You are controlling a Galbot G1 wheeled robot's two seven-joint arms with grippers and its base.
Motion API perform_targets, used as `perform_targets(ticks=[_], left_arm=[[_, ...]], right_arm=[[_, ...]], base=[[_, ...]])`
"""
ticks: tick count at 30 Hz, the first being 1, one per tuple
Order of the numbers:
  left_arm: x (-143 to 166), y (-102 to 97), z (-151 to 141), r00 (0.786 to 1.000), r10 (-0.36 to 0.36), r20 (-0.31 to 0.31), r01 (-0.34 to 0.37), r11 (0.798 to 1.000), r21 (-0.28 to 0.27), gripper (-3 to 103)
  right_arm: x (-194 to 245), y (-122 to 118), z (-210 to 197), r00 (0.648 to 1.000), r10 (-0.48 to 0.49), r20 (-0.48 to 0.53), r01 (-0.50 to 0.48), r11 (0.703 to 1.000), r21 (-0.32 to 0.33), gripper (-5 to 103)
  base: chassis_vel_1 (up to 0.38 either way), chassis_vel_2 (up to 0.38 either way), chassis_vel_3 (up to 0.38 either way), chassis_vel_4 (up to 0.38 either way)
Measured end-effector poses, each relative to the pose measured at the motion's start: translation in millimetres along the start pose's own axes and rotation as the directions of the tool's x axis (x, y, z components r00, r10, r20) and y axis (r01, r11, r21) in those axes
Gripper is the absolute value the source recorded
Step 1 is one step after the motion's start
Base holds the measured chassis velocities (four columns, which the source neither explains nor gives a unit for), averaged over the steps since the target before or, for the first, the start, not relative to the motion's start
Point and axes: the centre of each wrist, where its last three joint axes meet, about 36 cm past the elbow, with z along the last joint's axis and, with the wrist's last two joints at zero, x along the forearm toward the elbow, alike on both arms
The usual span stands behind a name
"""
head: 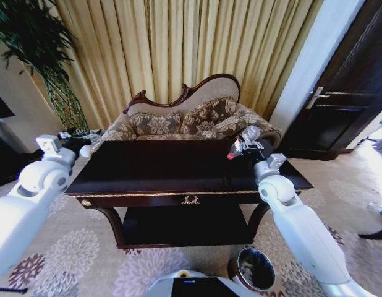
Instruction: Move to the front of the table and place the trash on the table into the trash bin.
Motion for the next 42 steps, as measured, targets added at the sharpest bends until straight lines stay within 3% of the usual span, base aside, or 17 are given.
perform_targets(ticks=[23, 30, 40, 42], left_arm=[[0, -18.5, 4, 0.998, 0.057, 0.005, -0.057, 0.998, 0.008, 100], [3, -25.7, 11, 0.998, 0.065, 0.001, -0.065, 0.998, 0.027, 100], [4, -37.6, 22, 0.998, 0.069, -0.003, -0.069, 0.996, 0.054, 100], [6, -42.1, 26, 0.997, 0.071, -0.006, -0.071, 0.996, 0.061, 100]], right_arm=[[14, -4, 7, 1.000, 0.027, -0.007, -0.027, 1.000, 0.007, 29], [28, -9, 28, 0.995, 0.067, -0.069, -0.065, 0.998, 0.025, 29], [97, -50, 104, 0.953, 0.142, -0.267, -0.098, 0.980, 0.171, 29], [113, -66, 151, 0.924, 0.181, -0.337, -0.110, 0.970, 0.218, 27]], base=[[0.171, -0.176, -0.173, 0.173], [0.053, -0.053, -0.058, 0.048], [0.000, 0.000, 0.000, 0.000], [0.000, 0.000, 0.000, 0.000]])
